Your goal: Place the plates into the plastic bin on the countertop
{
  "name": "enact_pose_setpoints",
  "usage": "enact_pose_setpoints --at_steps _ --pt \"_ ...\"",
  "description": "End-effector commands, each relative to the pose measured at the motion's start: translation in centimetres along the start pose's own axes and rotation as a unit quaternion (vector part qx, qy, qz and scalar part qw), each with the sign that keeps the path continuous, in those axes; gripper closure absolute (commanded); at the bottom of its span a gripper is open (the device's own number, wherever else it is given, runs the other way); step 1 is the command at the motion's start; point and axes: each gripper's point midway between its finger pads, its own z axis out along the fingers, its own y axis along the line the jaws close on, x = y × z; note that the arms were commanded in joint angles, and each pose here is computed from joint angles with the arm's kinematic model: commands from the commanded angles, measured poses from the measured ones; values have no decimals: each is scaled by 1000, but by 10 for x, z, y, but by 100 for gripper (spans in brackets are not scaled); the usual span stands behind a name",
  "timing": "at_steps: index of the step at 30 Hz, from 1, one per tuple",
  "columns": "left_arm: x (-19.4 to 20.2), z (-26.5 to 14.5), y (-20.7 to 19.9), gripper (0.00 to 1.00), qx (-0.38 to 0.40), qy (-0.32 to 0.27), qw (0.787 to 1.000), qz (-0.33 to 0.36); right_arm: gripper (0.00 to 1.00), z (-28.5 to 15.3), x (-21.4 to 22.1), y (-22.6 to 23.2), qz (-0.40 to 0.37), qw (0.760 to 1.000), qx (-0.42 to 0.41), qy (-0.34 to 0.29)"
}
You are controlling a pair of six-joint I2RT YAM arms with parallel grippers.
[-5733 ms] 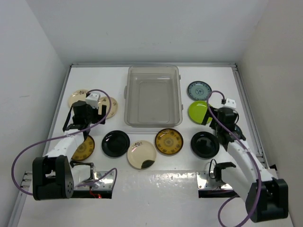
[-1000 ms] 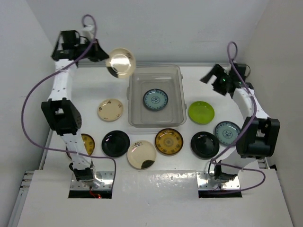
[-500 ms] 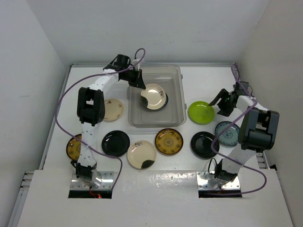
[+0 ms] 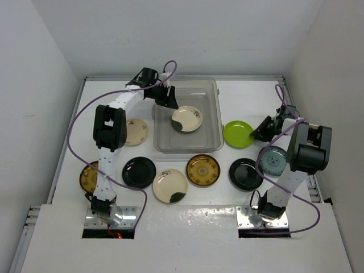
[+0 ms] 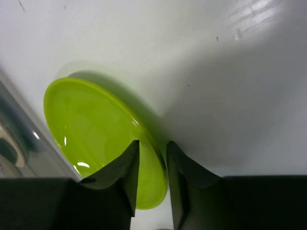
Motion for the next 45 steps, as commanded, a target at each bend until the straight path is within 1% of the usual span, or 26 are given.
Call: enact_pose_setpoints --at_steps 1,5,7,9,10,12,13,14,15,16,17,18,19,20,22,23,24,26,27,29,30,31,35,39,44,45 --pt "-2 -5 4 42 -17 0 1000 14 75 6 2 -6 10 1000 -11 -5" --pt "-30 -20 -7 35 -19 -28 999 41 100 -2 -9 -3 25 999 -19 -18" --pt "-49 -31 -15 33 -21 -49 997 57 100 -9 -19 0 20 999 -17 -34" --pt "-75 -50 -34 28 -7 -78 992 97 100 -27 -36 14 9 997 -24 -72" --pt "-85 -64 -34 27 -7 -92 991 101 100 -32 -45 15 0 995 -4 -95" --pt "-100 -87 -34 24 -14 -114 986 117 100 -63 -68 29 -20 986 15 -164" --pt "-110 -109 -30 24 -24 -132 984 119 100 -77 -72 53 -47 980 8 -191" --pt "-114 -123 -25 22 -33 -142 982 119 100 -98 -89 51 -49 967 46 -246" --pt "-119 -137 -15 22 -52 -151 980 116 100 -107 -93 57 -56 961 53 -265" --pt "-113 -145 1 22 -76 -149 981 102 100 -123 -94 85 -86 951 39 -294" --pt "-113 -170 22 22 -108 -161 977 85 100 -138 -106 84 -84 936 68 -335" --pt "-108 -180 35 22 -128 -162 976 69 100 -164 -116 104 -98 919 48 -379" --pt "-91 -184 59 22 -158 -148 975 43 100 -167 -111 123 -122 913 35 -388" --pt "-83 -203 79 22 -182 -152 971 24 100 -176 -113 132 -136 904 31 -405" --pt "-56 -212 99 22 -200 -127 971 4 100 -191 -111 174 -170 885 -22 -433" --pt "-27 -214 118 21 -216 -104 971 -24 100 -192 -112 179 -188 880 -21 -436" --pt "-13 -214 127 21 -224 -92 970 -33 100 -186 -96 216 -217 879 -56 -421" --pt "30 -206 140 20 -230 -51 970 -61 100 -170 -84 239 -238 887 -85 -386" --pt "41 -205 143 20 -229 -43 970 -72 100 -161 -56 274 -273 887 -146 -343" --pt "67 -203 150 20 -238 -18 967 -85 100 -116 -38 284 -288 906 -150 -272" --pt "74 -205 154 20 -244 -13 965 -92 100 -112 -20 309 -301 904 -184 -242" --pt "81 -201 156 20 -241 -6 966 -99 100 -79 -17 313 -300 914 -176 -207" --pt "99 -195 162 20 -237 9 964 -117 100 -22 29 323 -274 935 -213 -76" --pt "124 -183 161 23 -222 34 965 -135 100 18 48 316 -247 949 -194 -26" --pt "154 -179 151 26 -211 70 964 -146 100 35 60 303 -258 951 -169 -13" --pt "162 -178 148 27 -206 82 964 -148 96 36 62 300 -257 952 -164 -9"
